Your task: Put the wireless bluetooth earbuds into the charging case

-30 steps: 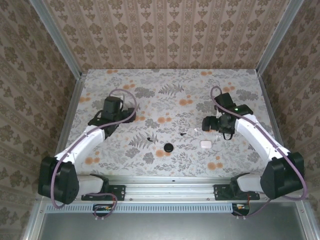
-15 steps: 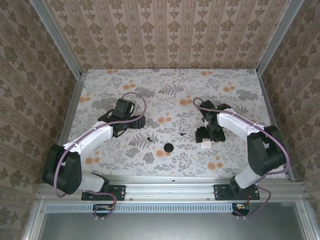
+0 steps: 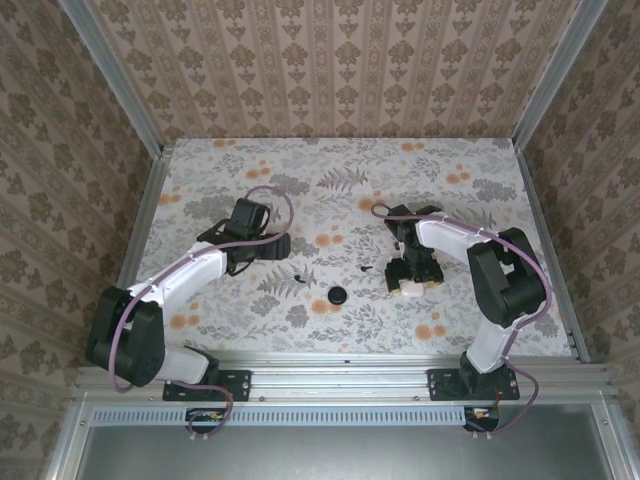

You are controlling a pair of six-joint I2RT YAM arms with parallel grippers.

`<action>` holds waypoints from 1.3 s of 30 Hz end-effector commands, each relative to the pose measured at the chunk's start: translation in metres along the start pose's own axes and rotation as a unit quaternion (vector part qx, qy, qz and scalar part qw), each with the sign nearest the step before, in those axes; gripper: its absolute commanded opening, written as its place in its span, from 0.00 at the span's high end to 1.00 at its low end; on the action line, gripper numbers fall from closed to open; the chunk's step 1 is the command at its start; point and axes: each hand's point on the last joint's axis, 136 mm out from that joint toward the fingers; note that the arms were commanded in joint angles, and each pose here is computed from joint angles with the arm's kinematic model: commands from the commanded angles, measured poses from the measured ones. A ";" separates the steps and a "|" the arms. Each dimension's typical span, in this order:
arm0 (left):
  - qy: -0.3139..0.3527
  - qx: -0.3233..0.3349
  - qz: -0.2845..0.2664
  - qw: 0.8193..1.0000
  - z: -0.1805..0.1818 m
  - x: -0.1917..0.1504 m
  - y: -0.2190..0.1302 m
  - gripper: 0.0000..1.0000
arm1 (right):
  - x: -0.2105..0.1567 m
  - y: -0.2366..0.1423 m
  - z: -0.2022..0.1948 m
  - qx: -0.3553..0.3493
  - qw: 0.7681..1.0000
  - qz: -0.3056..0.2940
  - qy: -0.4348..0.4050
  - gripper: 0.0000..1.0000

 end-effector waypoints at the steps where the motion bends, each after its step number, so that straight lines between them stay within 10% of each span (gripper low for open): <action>1: -0.001 0.000 0.008 1.000 -0.002 -0.002 0.000 0.17 | 0.006 0.003 0.002 -0.007 1.000 -0.003 -0.014 0.21; 15: 0.004 0.002 0.009 1.000 -0.001 -0.004 -0.003 0.17 | 0.004 0.000 0.000 -0.007 1.000 -0.009 0.006 0.42; 23: 0.047 -0.088 -0.093 0.991 -0.034 0.018 -0.019 0.20 | 0.010 -0.038 0.031 0.128 0.985 -0.098 0.066 0.44; 30: 0.153 -0.171 -0.272 0.935 -0.079 0.034 -0.056 0.27 | 0.023 -0.088 0.094 0.345 0.911 -0.187 0.128 0.45; 39: 0.329 -0.201 -0.365 0.847 -0.128 0.010 -0.083 0.33 | 0.026 -0.149 0.144 0.504 0.811 -0.244 0.172 0.44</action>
Point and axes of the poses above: each hand's point on the last joint's axis, 136 mm out from that joint toward the fingers, its own y axis out along the fingers, its own z axis along the line the jaws close on, x = y × z, and after that the axes turned 14 degrees about y, right-handed
